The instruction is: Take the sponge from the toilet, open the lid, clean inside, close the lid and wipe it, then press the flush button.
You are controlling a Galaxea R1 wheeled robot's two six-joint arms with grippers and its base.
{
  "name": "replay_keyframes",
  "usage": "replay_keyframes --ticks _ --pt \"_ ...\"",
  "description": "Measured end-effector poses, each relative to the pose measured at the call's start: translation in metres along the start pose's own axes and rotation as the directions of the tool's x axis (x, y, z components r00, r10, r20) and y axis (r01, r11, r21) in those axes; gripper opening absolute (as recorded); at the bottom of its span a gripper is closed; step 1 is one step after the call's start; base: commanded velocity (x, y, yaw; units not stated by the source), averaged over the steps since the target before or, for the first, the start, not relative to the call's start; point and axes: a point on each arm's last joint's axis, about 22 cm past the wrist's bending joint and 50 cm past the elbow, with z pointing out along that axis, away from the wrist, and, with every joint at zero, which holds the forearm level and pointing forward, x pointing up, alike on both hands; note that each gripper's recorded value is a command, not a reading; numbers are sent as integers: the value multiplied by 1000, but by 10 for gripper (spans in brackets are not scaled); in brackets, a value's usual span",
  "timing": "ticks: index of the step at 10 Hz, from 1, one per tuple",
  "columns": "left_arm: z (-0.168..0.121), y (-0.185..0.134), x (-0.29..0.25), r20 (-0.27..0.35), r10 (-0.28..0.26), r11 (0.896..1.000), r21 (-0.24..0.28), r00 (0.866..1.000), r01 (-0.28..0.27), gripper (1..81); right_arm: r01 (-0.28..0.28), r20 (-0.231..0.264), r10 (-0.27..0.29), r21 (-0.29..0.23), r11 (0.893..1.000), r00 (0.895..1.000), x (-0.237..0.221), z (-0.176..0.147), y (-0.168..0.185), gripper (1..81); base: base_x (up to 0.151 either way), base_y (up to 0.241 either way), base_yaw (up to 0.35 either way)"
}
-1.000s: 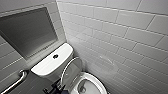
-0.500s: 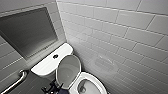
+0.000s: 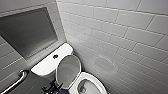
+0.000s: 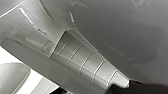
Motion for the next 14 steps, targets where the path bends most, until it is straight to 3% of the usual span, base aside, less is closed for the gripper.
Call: replay_keyframes --ticks 3,5,7,10,11,12,14 --pt "-15 -10 -7 89 103 994 37 991 -107 811 4 -4 -4 -3 1000 1000 3 0 2 10 0 0 0" --pt "-32 -6 -4 114 156 987 23 981 -160 811 4 -5 -4 -3 1000 1000 4 0 2 10 0 0 0" --pt "-55 3 25 85 257 965 33 963 -260 811 3 -6 -3 -4 1000 1000 3 0 3 10 0 0 0" --pt "-78 -15 43 101 336 934 90 936 -345 811 3 -8 -3 -2 1000 1000 3 0 2 10 0 0 0" --pt "-90 -26 51 125 383 908 132 915 -398 811 3 -8 -3 -4 1000 1000 3 -1 3 10 0 0 0" --pt "-103 -41 56 175 440 865 181 881 -468 811 4 -7 -4 -8 1000 1000 3 -1 5 10 0 0 0" --pt "-142 -80 56 365 541 732 239 758 -638 811 14 -14 -14 -35 999 1000 7 -5 18 10 0 0 0"
